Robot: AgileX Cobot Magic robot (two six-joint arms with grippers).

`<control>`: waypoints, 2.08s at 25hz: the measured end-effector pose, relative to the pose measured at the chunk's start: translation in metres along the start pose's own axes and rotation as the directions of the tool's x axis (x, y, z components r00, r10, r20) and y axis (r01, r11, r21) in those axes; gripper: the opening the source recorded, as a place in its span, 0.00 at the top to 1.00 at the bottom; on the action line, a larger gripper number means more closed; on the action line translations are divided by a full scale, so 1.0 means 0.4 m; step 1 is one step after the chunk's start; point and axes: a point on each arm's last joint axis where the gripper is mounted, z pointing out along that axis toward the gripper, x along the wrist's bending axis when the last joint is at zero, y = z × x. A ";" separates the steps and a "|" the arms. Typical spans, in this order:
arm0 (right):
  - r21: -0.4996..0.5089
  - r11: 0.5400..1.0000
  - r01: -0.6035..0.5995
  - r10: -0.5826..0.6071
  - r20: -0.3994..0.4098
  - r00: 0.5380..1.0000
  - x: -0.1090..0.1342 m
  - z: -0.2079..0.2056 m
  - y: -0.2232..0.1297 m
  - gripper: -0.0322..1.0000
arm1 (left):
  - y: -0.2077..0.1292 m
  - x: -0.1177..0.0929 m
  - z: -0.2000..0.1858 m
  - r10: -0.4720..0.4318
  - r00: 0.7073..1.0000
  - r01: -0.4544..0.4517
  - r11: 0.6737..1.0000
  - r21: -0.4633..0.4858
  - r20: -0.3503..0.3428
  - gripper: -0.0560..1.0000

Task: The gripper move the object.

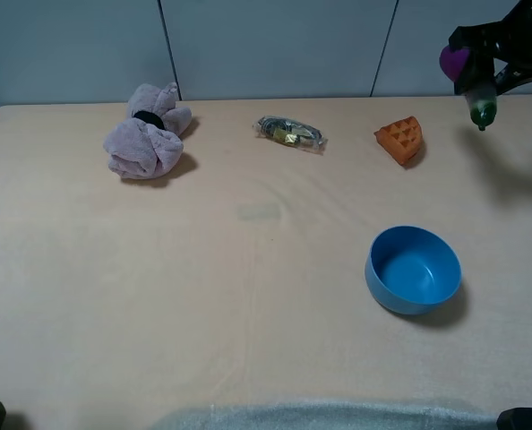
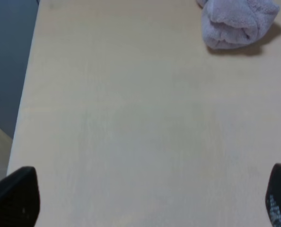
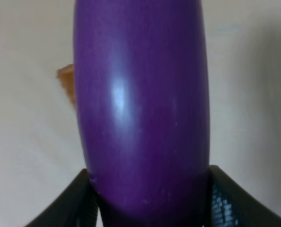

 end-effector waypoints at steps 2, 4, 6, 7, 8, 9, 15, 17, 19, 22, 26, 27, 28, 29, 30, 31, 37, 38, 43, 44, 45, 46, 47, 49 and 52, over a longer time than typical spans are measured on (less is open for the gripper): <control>0.009 1.000 -0.018 0.018 0.005 1.000 -0.017 0.016 0.000 0.63 | 0.000 0.000 0.000 0.000 1.000 0.000 1.000 0.000 0.000 0.05; 0.009 0.999 -0.034 0.034 0.012 0.999 -0.035 0.028 0.001 0.63 | 0.000 0.000 0.000 0.000 1.000 0.000 1.000 0.000 0.000 0.05; 0.009 0.999 -0.049 0.048 0.018 0.999 -0.050 0.041 0.001 0.63 | 0.000 0.000 0.000 0.000 1.000 0.000 1.000 0.000 0.000 0.05; 0.014 0.998 -0.053 0.053 0.021 0.998 -0.058 0.048 0.000 0.63 | 0.000 0.000 0.000 0.000 1.000 0.000 1.000 0.000 0.000 0.05; 0.018 0.998 -0.057 0.057 0.022 0.998 -0.064 0.053 -0.001 0.63 | 0.000 0.000 0.000 0.000 1.000 0.000 1.000 0.000 0.000 0.05; 0.023 0.998 -0.061 0.061 0.024 0.998 -0.070 0.061 -0.002 0.63 | 0.000 0.000 0.000 0.000 1.000 0.000 1.000 0.000 0.000 0.05; 0.050 0.997 -0.066 0.065 0.022 0.998 -0.081 0.110 -0.008 0.63 | 0.000 0.000 0.000 0.000 1.000 0.000 1.000 0.000 -0.001 0.05; 0.063 0.996 -0.066 0.065 0.021 0.998 -0.083 0.125 -0.011 0.63 | 0.000 0.000 0.000 0.000 1.000 0.000 1.000 0.000 -0.001 0.05; 0.075 0.995 -0.063 0.062 0.020 0.998 -0.084 0.137 -0.015 0.63 | 0.000 0.000 0.000 0.000 1.000 0.000 1.000 0.000 -0.001 0.05; 0.083 0.995 -0.057 0.055 0.021 0.998 -0.087 0.155 -0.018 0.63 | 0.000 0.000 0.000 0.000 1.000 0.000 1.000 0.000 -0.001 0.05; 0.094 0.994 -0.057 0.056 0.022 0.998 -0.091 0.180 -0.022 0.63 | 0.000 0.000 0.000 0.000 1.000 0.000 1.000 0.000 -0.001 0.05; 0.099 0.993 -0.058 0.056 0.023 0.998 -0.092 0.186 -0.024 0.63 | 0.000 0.000 0.000 0.000 1.000 0.000 1.000 0.000 -0.001 0.05; 0.102 0.993 -0.059 0.057 0.023 0.998 -0.092 0.192 -0.025 0.63 | 0.000 0.000 0.000 0.000 1.000 0.000 1.000 0.000 -0.001 0.05; 0.105 0.993 -0.058 0.056 0.023 0.998 -0.093 0.196 -0.027 0.63 | 0.000 0.000 0.000 0.000 1.000 0.000 1.000 0.000 -0.001 0.05; 0.107 0.993 -0.058 0.055 0.024 0.998 -0.094 0.202 -0.028 0.63 | 0.000 0.000 0.000 0.000 1.000 0.000 1.000 0.000 -0.001 0.05; 0.107 0.993 -0.057 0.054 0.024 0.998 -0.095 0.209 -0.029 0.63 | 0.000 0.000 0.000 0.000 1.000 0.000 1.000 0.000 -0.001 0.05; 0.128 0.990 -0.054 0.050 0.031 0.998 -0.101 0.244 -0.039 0.63 | 0.000 0.000 0.000 0.000 1.000 0.000 1.000 0.000 -0.001 0.05; 0.136 0.989 -0.053 0.049 0.032 0.998 -0.102 0.251 -0.042 0.63 | 0.000 0.000 0.000 0.000 1.000 0.000 1.000 0.000 -0.001 0.05; 0.160 0.986 -0.050 0.044 0.038 0.998 -0.107 0.282 -0.053 0.63 | 0.000 0.000 0.000 0.000 1.000 0.000 1.000 0.000 -0.001 0.05; 0.163 0.985 -0.050 0.045 0.038 0.998 -0.107 0.287 -0.055 0.63 | 0.000 0.000 0.000 0.000 1.000 0.000 1.000 0.000 -0.001 0.05; 0.159 0.986 -0.050 0.045 0.039 0.998 -0.108 0.288 -0.054 0.63 | 0.000 0.000 0.000 0.000 1.000 0.000 1.000 0.000 -0.001 0.05; 0.158 0.986 -0.050 0.045 0.039 0.998 -0.108 0.290 -0.055 0.63 | 0.000 0.000 0.000 0.000 1.000 0.000 1.000 0.000 -0.001 0.05; 0.156 0.986 -0.050 0.045 0.039 0.998 -0.108 0.290 -0.054 0.63 | 0.000 0.000 0.000 0.000 1.000 0.000 1.000 0.000 -0.001 0.05; 0.154 0.987 -0.050 0.045 0.040 0.998 -0.108 0.291 -0.054 0.63 | 0.000 0.000 0.000 0.000 1.000 0.000 1.000 0.000 -0.001 0.05; 0.154 0.987 -0.050 0.045 0.040 0.998 -0.108 0.291 -0.054 0.63 | 0.000 0.000 0.000 0.000 1.000 0.000 1.000 0.000 -0.001 0.05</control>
